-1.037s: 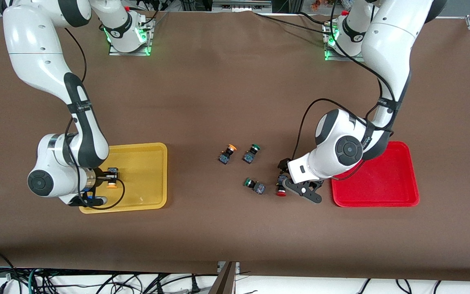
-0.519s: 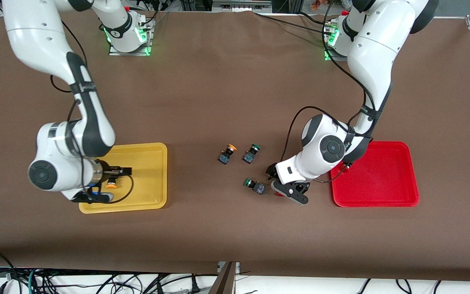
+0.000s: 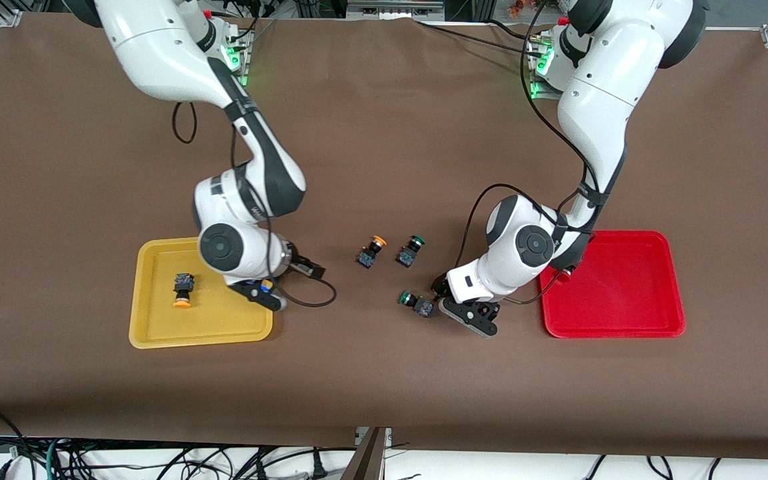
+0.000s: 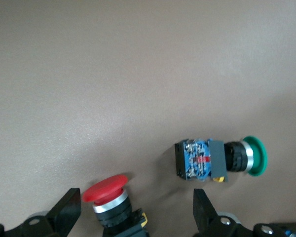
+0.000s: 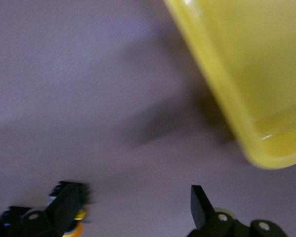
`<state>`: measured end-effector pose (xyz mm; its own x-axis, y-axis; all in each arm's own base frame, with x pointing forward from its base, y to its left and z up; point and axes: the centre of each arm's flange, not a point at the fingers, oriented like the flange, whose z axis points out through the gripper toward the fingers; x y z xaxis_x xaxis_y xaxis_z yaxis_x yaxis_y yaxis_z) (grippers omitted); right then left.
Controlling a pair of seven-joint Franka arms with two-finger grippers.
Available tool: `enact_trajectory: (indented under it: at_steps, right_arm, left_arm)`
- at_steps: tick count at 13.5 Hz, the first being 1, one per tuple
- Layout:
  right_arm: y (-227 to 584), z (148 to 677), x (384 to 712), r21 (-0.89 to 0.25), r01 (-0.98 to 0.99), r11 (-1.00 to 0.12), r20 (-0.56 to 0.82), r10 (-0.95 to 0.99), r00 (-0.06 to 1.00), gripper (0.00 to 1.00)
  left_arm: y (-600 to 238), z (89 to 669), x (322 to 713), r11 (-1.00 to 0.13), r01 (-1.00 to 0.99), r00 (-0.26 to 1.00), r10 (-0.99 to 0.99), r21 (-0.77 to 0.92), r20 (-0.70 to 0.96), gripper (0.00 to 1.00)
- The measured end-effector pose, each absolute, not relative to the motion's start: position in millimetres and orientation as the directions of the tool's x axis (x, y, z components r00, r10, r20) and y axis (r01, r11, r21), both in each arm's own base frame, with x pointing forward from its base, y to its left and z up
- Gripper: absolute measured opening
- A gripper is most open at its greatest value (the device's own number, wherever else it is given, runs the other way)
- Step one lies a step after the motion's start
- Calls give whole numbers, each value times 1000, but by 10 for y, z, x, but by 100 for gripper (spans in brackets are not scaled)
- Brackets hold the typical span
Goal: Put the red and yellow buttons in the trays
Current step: 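Grasp the second yellow button with the right gripper, then carry the yellow button to the yellow tray while the left gripper carries red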
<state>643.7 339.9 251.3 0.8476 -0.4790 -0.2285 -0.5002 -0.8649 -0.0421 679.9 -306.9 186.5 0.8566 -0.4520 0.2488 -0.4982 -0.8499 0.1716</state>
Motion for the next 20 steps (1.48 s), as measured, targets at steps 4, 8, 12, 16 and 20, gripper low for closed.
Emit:
enact_trajectory:
  at_steps: [4,8,12,16,20]
  right_arm:
    - [3940,2271,6270,-95,-603,-792,-186,-581,793,100]
    - [4348,1975,6046,-120,-634,-764,-166,-614,771,100]
    - [4452,1883,5965,-119,-631,-767,-165,-611,774,99]
    - [4473,1884,5951,-120,-625,-771,-164,-606,778,58]
    - [4399,1921,6001,-114,-588,-801,-158,-570,806,41]
  left_arm:
    - [-2975,1625,6662,-839,-517,851,-483,170,207,100]
    - [-2954,1679,6682,-822,-546,832,-510,159,218,70]
    - [-2963,1781,6679,-817,-553,829,-521,161,205,41]
    - [-2786,2242,6652,-814,-549,834,-548,191,61,41]
    - [-2088,3219,6594,-814,-560,806,-578,151,-127,41]
